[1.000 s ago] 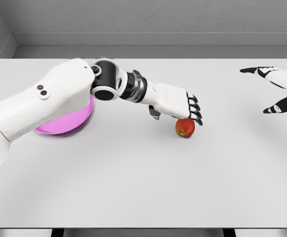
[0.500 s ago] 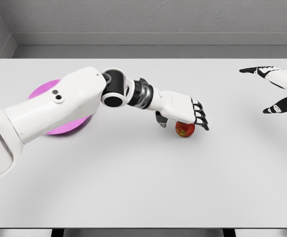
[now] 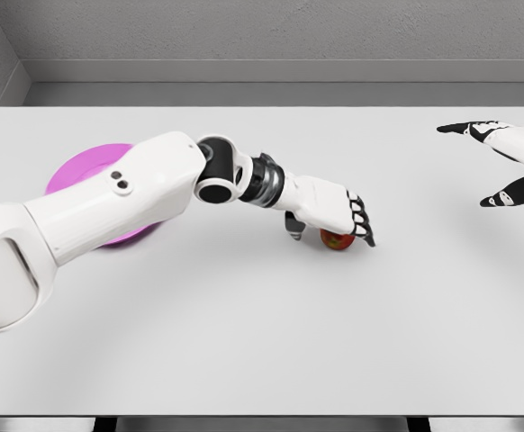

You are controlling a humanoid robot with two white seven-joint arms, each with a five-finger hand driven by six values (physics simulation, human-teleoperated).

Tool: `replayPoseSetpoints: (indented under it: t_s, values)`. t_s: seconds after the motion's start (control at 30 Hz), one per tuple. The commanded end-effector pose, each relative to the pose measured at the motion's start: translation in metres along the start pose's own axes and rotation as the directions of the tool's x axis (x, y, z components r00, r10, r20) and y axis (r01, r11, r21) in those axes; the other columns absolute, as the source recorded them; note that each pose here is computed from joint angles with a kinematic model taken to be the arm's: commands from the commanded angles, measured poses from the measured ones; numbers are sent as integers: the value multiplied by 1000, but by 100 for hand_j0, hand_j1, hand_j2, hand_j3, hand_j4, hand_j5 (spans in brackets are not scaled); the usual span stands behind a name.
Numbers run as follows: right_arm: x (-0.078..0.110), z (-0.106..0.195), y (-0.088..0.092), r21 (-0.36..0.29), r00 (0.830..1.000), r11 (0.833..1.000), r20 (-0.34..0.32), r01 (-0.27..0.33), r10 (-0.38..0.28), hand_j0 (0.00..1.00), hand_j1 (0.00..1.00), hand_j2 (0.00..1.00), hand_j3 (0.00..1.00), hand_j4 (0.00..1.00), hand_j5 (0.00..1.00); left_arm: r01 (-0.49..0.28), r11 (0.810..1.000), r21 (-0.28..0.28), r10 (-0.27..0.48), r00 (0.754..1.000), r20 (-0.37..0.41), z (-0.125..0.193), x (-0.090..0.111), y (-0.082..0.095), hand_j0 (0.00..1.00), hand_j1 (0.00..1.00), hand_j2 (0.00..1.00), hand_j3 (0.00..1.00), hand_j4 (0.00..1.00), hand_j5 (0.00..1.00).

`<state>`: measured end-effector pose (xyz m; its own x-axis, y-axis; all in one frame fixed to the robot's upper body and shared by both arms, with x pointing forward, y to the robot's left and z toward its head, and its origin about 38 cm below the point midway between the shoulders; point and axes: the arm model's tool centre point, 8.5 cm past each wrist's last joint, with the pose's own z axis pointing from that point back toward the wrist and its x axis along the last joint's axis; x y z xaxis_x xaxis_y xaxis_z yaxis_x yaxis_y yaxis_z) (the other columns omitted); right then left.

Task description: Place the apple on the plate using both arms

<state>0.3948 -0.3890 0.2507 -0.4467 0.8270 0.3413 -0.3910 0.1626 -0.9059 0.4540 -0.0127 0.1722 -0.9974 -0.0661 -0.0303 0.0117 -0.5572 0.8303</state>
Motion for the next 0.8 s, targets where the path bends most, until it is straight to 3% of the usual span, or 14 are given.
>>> replayPoseSetpoints:
  t_s: [0.0,0.1,0.37,0.57,0.77]
  values:
    - [0,0,0,-1,1000,1000,1,3,-3,100,100,100,100,100,100,0,1000,0,0,1000,-4,-2,-1,1,98,98,98,98,98,98]
    - [0,0,0,-1,1000,1000,2,2,-2,100,100,100,100,100,100,0,1000,-3,0,1000,-6,-5,-1,1,95,95,95,95,95,95]
    - [0,0,0,-2,1000,1000,3,3,-3,100,100,100,100,100,100,26,999,-21,-26,1000,-1,-10,2,0,72,72,72,72,72,72]
    - [0,0,0,-2,1000,1000,2,6,-6,100,100,100,100,100,100,32,999,-31,-32,999,-3,-10,2,-1,64,64,64,64,64,64]
    - [0,0,0,-2,1000,1000,2,6,-6,100,100,100,100,100,100,36,999,-41,-37,999,-6,-9,2,-4,44,44,44,44,44,44]
